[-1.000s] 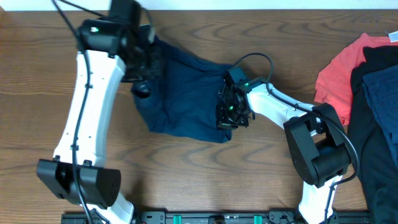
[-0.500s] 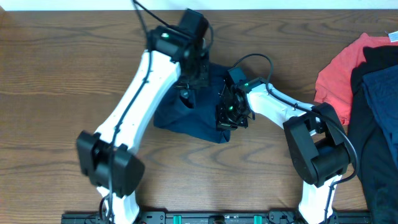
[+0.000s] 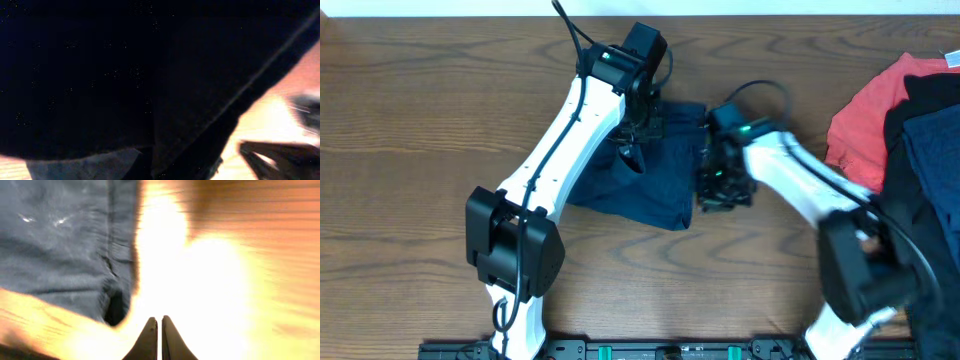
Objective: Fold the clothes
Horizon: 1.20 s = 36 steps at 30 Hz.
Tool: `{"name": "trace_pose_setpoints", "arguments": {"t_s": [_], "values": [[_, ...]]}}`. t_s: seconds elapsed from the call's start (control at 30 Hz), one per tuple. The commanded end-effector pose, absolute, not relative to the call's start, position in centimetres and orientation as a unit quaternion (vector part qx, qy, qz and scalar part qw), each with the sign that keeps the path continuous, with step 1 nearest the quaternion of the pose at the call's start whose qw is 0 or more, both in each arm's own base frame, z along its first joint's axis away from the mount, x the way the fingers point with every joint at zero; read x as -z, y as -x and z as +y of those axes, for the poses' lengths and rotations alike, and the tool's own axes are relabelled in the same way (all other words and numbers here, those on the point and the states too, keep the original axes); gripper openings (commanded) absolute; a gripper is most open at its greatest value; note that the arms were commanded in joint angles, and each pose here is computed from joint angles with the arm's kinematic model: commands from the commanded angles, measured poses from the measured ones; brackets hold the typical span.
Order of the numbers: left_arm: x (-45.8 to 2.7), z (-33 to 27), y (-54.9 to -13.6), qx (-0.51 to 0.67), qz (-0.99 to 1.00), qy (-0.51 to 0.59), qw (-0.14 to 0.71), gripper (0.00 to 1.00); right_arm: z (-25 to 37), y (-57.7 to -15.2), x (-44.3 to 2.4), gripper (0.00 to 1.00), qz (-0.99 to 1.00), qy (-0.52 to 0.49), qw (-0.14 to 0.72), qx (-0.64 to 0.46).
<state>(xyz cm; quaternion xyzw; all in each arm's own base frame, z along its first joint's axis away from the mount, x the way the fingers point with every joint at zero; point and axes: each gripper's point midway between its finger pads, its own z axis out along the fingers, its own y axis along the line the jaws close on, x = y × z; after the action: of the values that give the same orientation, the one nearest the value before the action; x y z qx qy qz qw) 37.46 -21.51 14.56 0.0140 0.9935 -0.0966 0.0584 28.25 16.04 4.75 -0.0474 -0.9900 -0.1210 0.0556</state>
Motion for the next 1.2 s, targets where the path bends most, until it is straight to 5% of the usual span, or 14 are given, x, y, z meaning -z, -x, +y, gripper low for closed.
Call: {"name": "trace_pose_setpoints", "arguments": {"t_s": [0.0,0.13,0.23,0.33,0.67,0.87,1.07,1.17], "values": [[-15.2,-21.6,-38.0,0.103,0.992,0.027,0.071,0.11,13.0,-29.4,-6.9,0.05,-0.994,0.054,0.008,0.095],[-15.4,-22.1,-38.5,0.115,0.989,0.059,0.077,0.28,11.5,-29.8,-8.0,0.06,-0.992,0.075,-0.005,0.099],[-15.6,-23.3,-38.8,0.133,0.985,0.068,0.086,0.61,11.0,-30.0,-8.0,0.05,-0.992,0.083,-0.006,0.099],[-15.7,-24.2,-38.4,0.138,0.986,0.042,0.085,0.71,11.0,-30.0,-8.0,0.05,-0.992,0.083,-0.006,0.099],[-15.2,-19.3,-37.3,0.077,0.996,-0.016,0.053,0.73,14.5,-31.6,-9.1,0.13,-0.98,-0.036,-0.048,0.188],[-14.7,-13.9,-37.9,0.03,0.999,0.008,0.039,0.56,19.2,-34.4,-10.1,0.32,-0.958,-0.087,-0.119,0.247],[-13.2,-12.7,-39.2,0.072,0.996,-0.046,0.039,0.54,25.1,-33.4,-7.0,0.33,-0.948,-0.136,-0.096,0.271],[-11.6,-13.9,-38.7,0.131,0.986,-0.105,0.026,0.5,27.1,-32.7,-3.9,0.22,-0.95,-0.153,-0.075,0.26]]}}
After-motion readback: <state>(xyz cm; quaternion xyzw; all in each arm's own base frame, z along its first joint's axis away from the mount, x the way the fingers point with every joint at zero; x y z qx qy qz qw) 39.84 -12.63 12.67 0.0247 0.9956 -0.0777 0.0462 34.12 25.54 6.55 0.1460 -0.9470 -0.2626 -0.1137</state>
